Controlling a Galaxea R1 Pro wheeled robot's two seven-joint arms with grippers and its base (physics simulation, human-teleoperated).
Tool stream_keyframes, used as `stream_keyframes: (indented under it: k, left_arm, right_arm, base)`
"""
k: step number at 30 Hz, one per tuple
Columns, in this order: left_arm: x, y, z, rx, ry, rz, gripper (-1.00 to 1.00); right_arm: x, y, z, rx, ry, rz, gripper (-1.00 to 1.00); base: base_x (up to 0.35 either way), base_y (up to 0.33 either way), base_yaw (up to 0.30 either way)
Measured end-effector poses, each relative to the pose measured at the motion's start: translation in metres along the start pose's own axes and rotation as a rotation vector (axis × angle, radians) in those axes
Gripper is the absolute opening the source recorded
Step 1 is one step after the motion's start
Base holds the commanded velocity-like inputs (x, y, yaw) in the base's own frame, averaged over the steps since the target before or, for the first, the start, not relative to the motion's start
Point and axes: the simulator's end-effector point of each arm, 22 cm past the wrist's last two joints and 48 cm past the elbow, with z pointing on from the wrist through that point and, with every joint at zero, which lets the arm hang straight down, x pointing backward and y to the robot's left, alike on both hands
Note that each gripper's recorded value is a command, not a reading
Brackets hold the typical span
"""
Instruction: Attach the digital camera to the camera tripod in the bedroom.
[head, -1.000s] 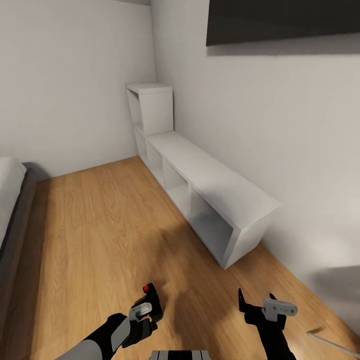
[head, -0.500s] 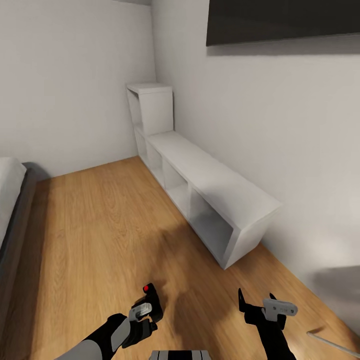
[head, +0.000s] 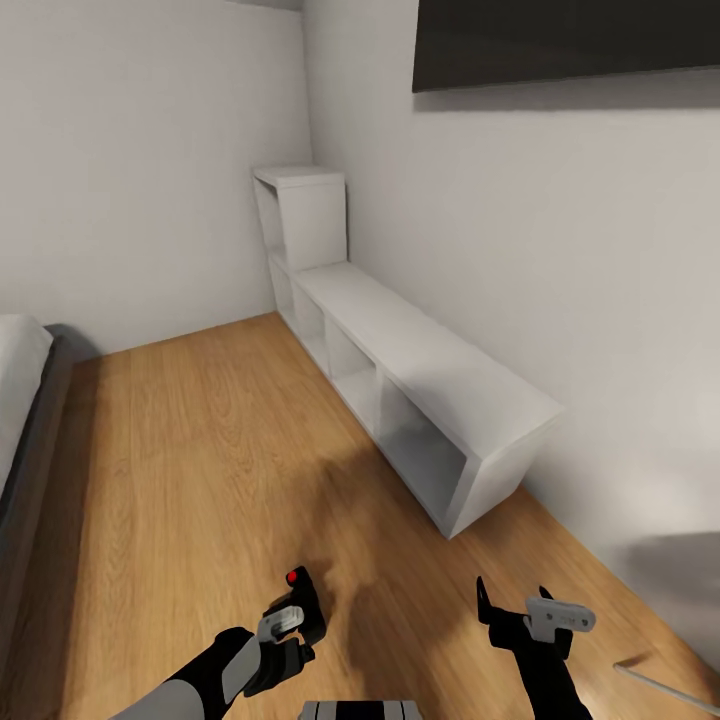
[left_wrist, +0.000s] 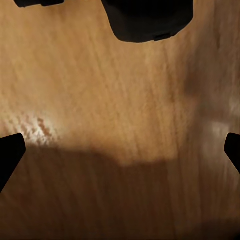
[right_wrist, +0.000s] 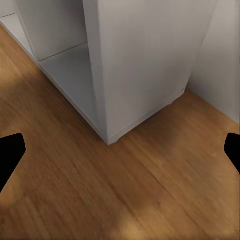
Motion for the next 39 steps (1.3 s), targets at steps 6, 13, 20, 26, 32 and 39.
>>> stream_keyframes:
  k: [6,13,20,26,32,39]
  left_arm:
    - [-0.002,-0.001,0.0,0.001,-0.004,0.0,1.0]
    - [-0.01,-0.006,-0.002,0.01,-0.023,0.001,1.0]
    - [-0.04,-0.017,-0.011,0.029,-0.088,0.02,1.0]
    - [-0.043,-0.015,-0.012,0.019,-0.093,0.024,1.0]
    - [-0.042,0.005,-0.013,-0.119,-0.096,0.034,1.0]
    - [-0.043,0.001,-0.015,-0.166,-0.104,0.04,1.0]
  right_arm:
    - [-0.001,0.0,0.0,0.001,-0.001,0.0,1.0]
    - [-0.001,0.0,0.0,0.001,-0.001,0.0,1.0]
    - [-0.001,-0.001,0.0,0.001,-0.001,0.0,1.0]
    - [-0.001,-0.001,0.0,0.001,-0.001,-0.001,1.0]
    - [-0.001,-0.002,0.0,0.003,-0.003,-0.001,1.0]
    - [-0.001,-0.002,0.0,0.003,-0.003,-0.001,1.0]
  base:
    - [0.0,0.0,0.0]
    - [0.0,0.0,0.0]
    - [0.0,0.0,0.0]
    - [0.0,0.0,0.0]
    - [0.0,0.0,0.0]
    - [0.0,0.0,0.0]
